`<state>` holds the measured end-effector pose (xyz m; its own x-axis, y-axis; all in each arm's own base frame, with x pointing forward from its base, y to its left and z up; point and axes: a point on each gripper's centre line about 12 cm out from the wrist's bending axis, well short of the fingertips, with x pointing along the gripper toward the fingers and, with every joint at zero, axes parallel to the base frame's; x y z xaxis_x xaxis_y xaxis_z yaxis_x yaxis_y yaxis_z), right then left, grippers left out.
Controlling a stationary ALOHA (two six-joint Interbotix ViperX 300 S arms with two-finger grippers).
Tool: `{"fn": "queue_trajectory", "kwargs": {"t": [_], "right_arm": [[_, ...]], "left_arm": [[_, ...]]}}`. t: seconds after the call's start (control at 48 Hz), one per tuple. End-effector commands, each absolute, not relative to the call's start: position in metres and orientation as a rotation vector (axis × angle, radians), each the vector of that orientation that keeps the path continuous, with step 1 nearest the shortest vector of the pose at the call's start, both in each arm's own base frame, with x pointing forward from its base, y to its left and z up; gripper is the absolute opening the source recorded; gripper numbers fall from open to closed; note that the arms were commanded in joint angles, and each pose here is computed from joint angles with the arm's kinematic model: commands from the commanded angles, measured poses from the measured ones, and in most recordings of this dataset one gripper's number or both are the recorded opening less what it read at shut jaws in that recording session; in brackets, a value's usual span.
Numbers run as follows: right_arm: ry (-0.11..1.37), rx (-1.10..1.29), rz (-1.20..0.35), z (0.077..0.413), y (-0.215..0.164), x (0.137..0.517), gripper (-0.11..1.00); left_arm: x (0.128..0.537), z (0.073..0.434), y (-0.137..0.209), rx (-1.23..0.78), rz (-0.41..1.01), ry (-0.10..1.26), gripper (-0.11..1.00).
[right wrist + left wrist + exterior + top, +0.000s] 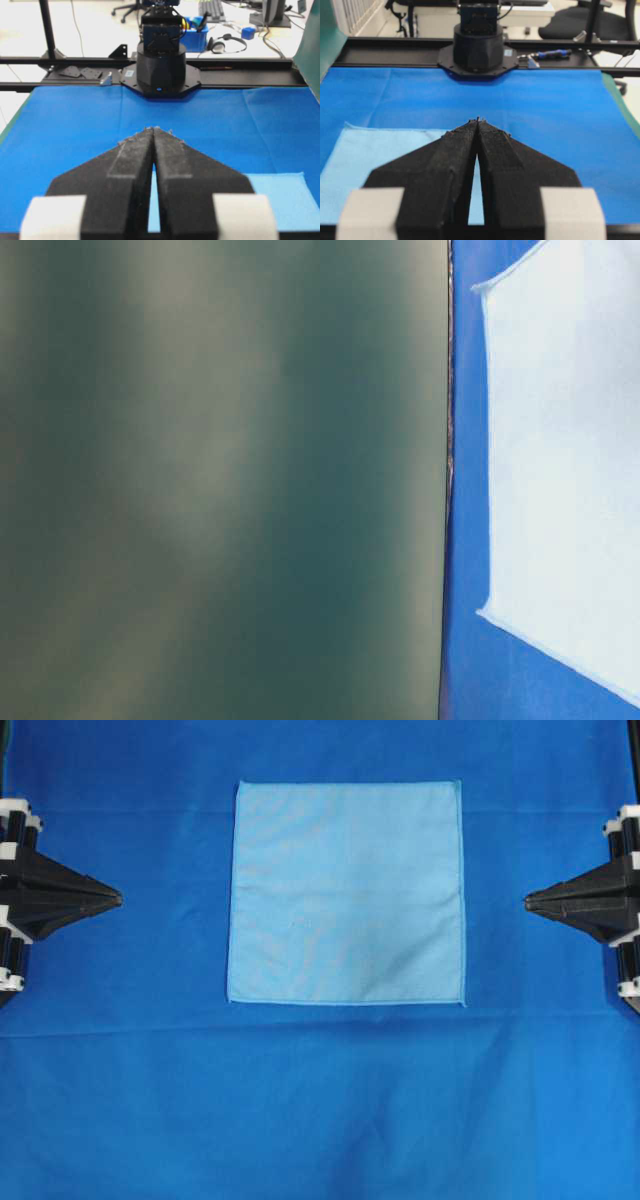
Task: Fold the light blue towel.
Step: 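Move both grippers to the towel's far corners and grasp them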
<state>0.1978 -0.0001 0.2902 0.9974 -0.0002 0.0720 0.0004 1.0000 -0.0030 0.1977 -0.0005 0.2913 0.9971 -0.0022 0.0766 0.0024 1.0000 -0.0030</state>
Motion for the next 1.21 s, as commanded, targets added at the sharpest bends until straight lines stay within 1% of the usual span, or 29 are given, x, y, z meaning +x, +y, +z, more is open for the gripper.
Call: {"fn": "queue_trajectory", "kwargs": {"t": [0.0,0.125,0.229,0.375,0.583,0.624,0.645,0.687,0.708,0.728,0.749,0.853,0.895,0.937,0.957,1.082,1.186], "right_arm": [[-0.098,0.011,-0.002,0.303,0.0,0.202,0.0],[-0.048,0.022,-0.04,0.302,-0.008,0.206,0.0],[0.046,0.044,-0.129,0.294,-0.027,0.21,0.0],[0.163,0.086,-0.283,0.277,-0.061,0.213,0.0],[0.279,0.117,-0.463,0.252,-0.105,0.212,0.0],[0.305,0.122,-0.495,0.247,-0.114,0.212,0.01],[0.319,0.124,-0.511,0.243,-0.118,0.211,0.01],[0.353,0.129,-0.545,0.236,-0.129,0.212,0.01],[0.367,0.131,-0.559,0.233,-0.133,0.212,0.02],[0.38,0.132,-0.571,0.231,-0.137,0.212,0.05],[0.393,0.135,-0.58,0.228,-0.141,0.213,0.09],[0.461,0.124,-0.608,0.217,-0.159,0.22,0.41],[0.497,0.115,-0.609,0.21,-0.167,0.225,0.53],[0.525,0.112,-0.615,0.205,-0.174,0.229,0.61],[0.536,0.109,-0.616,0.203,-0.177,0.231,0.63],[0.613,0.115,-0.628,0.184,-0.198,0.243,0.57],[0.682,0.122,-0.626,0.163,-0.213,0.253,0.56]], "left_arm": [[0.205,0.293,0.001,-0.018,0.007,-0.064,0.0],[0.218,0.285,0.005,-0.006,0.025,-0.041,0.0],[0.232,0.274,0.017,-0.006,0.077,-0.006,0.0],[0.252,0.256,0.047,-0.017,0.188,0.076,0.0],[0.279,0.229,0.089,-0.024,0.31,0.202,0.01],[0.284,0.223,0.096,-0.023,0.329,0.227,0.06],[0.286,0.221,0.1,-0.023,0.338,0.237,0.1],[0.291,0.216,0.107,-0.02,0.353,0.255,0.19],[0.294,0.214,0.111,-0.018,0.362,0.263,0.27],[0.296,0.212,0.115,-0.018,0.369,0.273,0.33],[0.299,0.208,0.12,-0.016,0.379,0.288,0.39],[0.307,0.192,0.139,-0.007,0.416,0.342,0.7],[0.309,0.185,0.147,-0.003,0.431,0.364,0.79],[0.312,0.178,0.153,0.003,0.439,0.385,0.82],[0.313,0.175,0.156,0.004,0.444,0.395,0.82],[0.319,0.154,0.173,0.0,0.471,0.454,0.8],[0.322,0.139,0.185,-0.011,0.49,0.491,0.8]]}}
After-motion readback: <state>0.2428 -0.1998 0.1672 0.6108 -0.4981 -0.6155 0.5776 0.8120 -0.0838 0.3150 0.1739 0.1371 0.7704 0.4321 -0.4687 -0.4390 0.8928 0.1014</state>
